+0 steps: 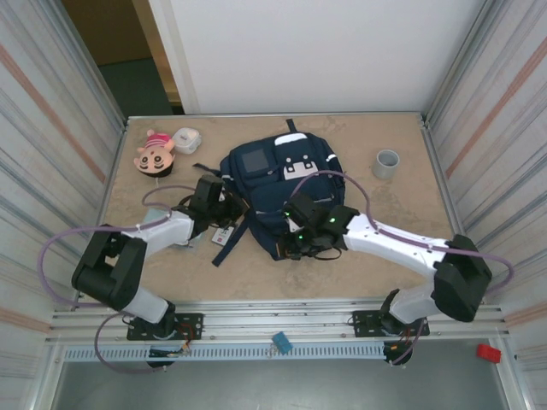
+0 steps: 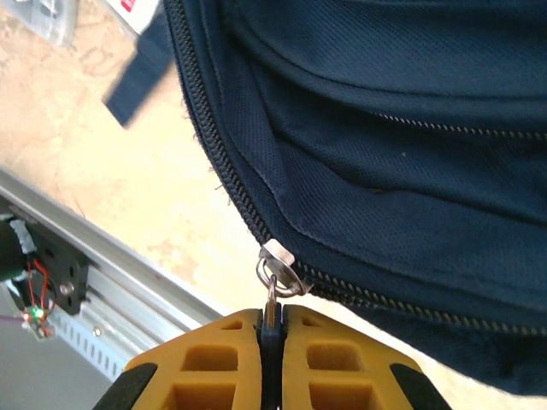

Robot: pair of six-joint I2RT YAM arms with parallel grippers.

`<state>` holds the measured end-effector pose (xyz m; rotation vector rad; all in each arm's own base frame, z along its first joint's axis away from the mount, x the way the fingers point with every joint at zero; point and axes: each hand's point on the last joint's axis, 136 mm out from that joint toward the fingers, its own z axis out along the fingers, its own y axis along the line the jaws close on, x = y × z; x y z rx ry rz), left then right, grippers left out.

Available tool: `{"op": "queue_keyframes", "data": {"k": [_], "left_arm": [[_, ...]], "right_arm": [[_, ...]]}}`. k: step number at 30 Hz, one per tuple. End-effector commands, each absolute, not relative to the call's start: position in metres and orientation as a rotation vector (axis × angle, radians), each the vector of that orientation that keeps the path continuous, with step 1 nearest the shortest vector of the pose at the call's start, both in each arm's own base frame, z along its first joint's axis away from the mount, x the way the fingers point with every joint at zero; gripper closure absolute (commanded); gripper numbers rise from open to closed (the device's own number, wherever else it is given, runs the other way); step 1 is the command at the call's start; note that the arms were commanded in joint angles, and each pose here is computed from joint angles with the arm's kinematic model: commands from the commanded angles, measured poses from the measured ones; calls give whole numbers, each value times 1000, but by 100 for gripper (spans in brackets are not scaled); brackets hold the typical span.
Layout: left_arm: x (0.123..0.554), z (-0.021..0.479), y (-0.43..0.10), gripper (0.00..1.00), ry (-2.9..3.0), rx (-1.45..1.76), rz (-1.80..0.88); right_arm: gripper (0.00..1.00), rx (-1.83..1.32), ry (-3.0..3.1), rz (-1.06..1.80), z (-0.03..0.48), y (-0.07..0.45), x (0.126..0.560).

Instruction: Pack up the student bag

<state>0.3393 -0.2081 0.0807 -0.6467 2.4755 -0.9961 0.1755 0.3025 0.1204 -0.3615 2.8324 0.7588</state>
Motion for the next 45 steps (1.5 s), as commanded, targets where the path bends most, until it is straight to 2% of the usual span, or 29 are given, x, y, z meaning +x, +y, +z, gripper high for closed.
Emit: {"op": "queue_keyframes", "data": {"k": [1,3,5,8,15,18,23,33,35,37,42,45], "left_arm": [[356,97,-211,84,2458,-513,-1032],[353,99,-211,74,2473,-524,-1054],[343,103,-208,59,2475,-553,-1071],[321,110,-201,49,2462,-616,-1108],[258,116,-201,45,2473,-703,-1148],[245,113,-206,45,2467,-757,-1195],[243,110,-212,44,2456,-790,-1221],[268,111,-228,44,2394,-841,-1295],[270,109,-229,47,2398,-845,-1294],[271,108,-230,55,2405,-836,-1286],[263,96,-218,87,2508,-814,-1182],[262,91,-199,100,2505,-843,-1120]], "right_arm": [[100,-315,2695,890,147,341,197],[100,-311,2674,908,148,352,204],[100,-320,2668,910,147,358,208],[100,-347,2670,911,143,364,210],[100,-387,2687,924,141,371,210],[100,-400,2680,954,142,377,209],[100,-413,2675,981,142,382,207],[100,-441,2678,983,139,383,202],[100,-445,2678,984,140,383,202],[100,-450,2675,983,142,382,201],[100,-445,2709,907,136,357,201],[100,-399,2741,861,130,328,203]]}}
